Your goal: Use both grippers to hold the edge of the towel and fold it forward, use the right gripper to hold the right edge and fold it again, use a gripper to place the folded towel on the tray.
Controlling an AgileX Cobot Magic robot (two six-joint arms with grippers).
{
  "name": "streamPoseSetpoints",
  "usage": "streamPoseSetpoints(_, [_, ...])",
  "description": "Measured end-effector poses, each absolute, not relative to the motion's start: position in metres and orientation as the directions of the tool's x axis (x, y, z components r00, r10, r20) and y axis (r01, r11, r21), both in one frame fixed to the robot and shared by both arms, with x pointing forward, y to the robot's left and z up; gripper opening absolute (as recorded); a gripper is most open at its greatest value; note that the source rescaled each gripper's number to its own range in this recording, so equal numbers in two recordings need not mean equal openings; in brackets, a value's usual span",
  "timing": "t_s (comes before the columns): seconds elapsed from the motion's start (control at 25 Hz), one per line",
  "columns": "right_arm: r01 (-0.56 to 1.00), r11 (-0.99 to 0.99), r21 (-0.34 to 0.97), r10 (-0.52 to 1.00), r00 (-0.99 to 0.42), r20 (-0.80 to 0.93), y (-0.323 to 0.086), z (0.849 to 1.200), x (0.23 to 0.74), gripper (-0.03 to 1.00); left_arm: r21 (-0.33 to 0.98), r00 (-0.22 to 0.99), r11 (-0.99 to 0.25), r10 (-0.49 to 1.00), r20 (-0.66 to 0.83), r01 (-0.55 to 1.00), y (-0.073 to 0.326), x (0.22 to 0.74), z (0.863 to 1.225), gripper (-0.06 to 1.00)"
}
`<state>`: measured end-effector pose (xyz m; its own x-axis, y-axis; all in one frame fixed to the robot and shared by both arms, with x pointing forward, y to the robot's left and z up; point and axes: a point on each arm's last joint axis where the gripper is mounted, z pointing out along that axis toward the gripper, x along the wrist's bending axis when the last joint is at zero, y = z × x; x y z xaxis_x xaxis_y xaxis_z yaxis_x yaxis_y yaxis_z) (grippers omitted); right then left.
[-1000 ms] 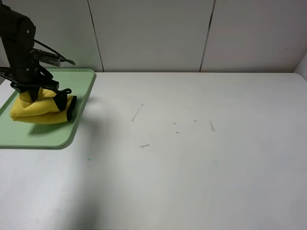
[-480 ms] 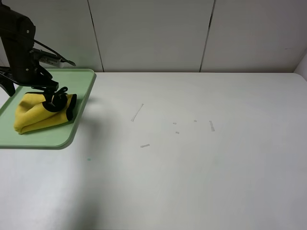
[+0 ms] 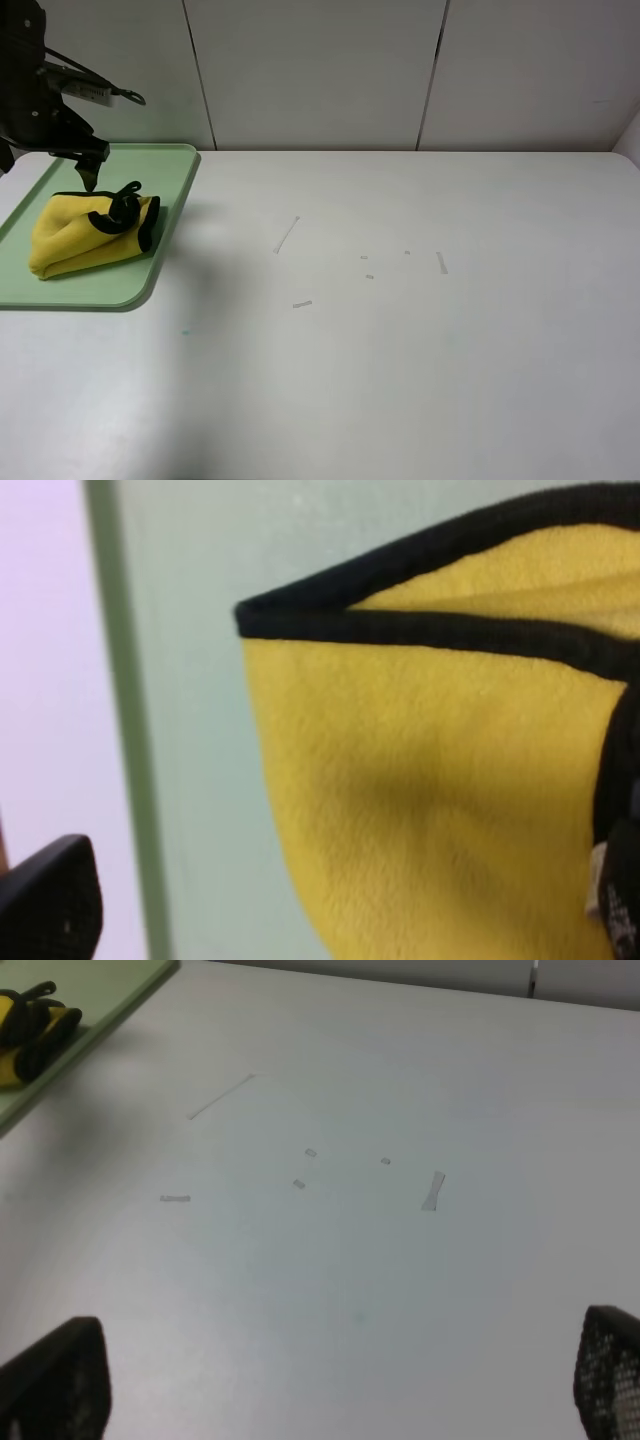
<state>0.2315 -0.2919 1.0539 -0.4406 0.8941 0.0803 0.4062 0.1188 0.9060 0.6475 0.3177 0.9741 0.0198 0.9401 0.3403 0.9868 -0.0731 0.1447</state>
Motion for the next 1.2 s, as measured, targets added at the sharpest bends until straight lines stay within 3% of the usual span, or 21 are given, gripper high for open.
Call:
streamPoseSetpoints(0.48, [0.406,0.119,0.906,0.894,-0.441,0.080,-0.292,1.054,0.231,1.00,0.220,0.011,-0.079,0.955,0.295,0.972,0.288,0.594,1.058,1.00])
streamPoseSetpoints(0.92, [0.406,0.119,0.906,0.894,-0.441,0.080,-0.292,1.054,0.231,1.00,0.319,0.070,-0.129,0.979,0.192,0.939,0.270,0.478,1.099,1.00])
streamPoseSetpoints(1.2, [0.406,0.119,0.906,0.894,-0.441,0.080,-0.292,1.054,0.231,1.00,0.426,0.092,-0.119,0.992,0.083,0.897,0.275,0.389,1.102,1.00])
